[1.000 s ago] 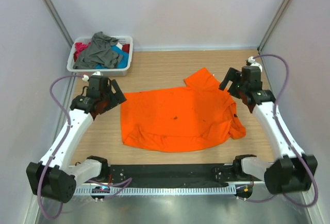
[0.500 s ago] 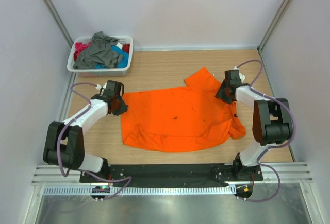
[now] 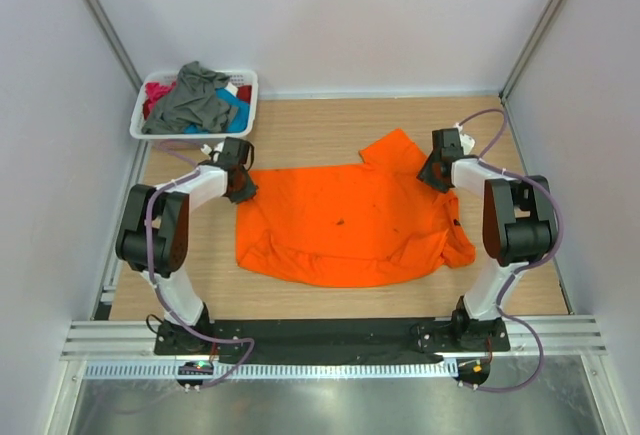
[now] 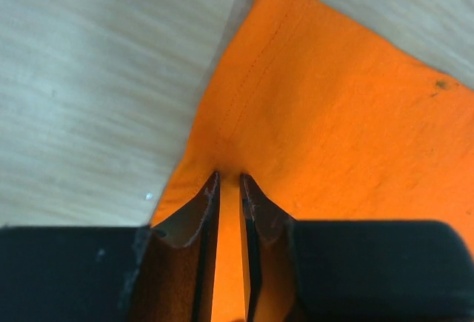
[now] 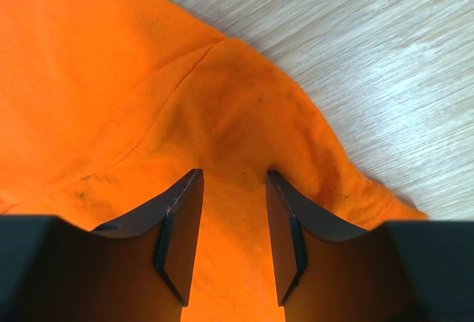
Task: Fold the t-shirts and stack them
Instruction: Flatten the tshirt out
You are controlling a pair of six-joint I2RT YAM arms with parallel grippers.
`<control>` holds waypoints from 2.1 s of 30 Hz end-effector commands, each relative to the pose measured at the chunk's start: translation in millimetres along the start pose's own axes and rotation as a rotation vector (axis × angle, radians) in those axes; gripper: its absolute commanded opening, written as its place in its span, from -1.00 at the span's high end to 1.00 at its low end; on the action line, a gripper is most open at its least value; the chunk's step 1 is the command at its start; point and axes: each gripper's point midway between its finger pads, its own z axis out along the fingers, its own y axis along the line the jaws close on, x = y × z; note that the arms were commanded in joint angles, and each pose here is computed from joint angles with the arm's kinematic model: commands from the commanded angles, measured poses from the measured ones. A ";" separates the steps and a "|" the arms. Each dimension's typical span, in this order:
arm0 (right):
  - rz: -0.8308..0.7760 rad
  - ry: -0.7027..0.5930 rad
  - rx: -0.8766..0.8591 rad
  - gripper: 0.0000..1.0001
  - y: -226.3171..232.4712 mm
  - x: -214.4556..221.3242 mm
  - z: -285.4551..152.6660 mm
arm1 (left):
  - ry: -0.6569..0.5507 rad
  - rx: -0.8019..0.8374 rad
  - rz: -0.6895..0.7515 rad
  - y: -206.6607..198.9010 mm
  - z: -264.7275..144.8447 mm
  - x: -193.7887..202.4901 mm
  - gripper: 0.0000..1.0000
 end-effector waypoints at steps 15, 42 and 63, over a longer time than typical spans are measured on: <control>0.086 0.104 0.080 -0.01 -62.0 72.1 -65.2 | 0.043 -0.021 -0.065 55.1 -51.2 54.7 0.54; -0.080 -0.186 -0.258 -0.88 55.5 -85.8 -88.1 | -0.070 0.087 0.109 17.2 -32.9 -25.4 -0.38; -0.109 -0.140 -0.202 -0.90 43.4 -71.7 -74.5 | -0.076 -0.044 0.172 17.3 6.2 -15.7 -0.23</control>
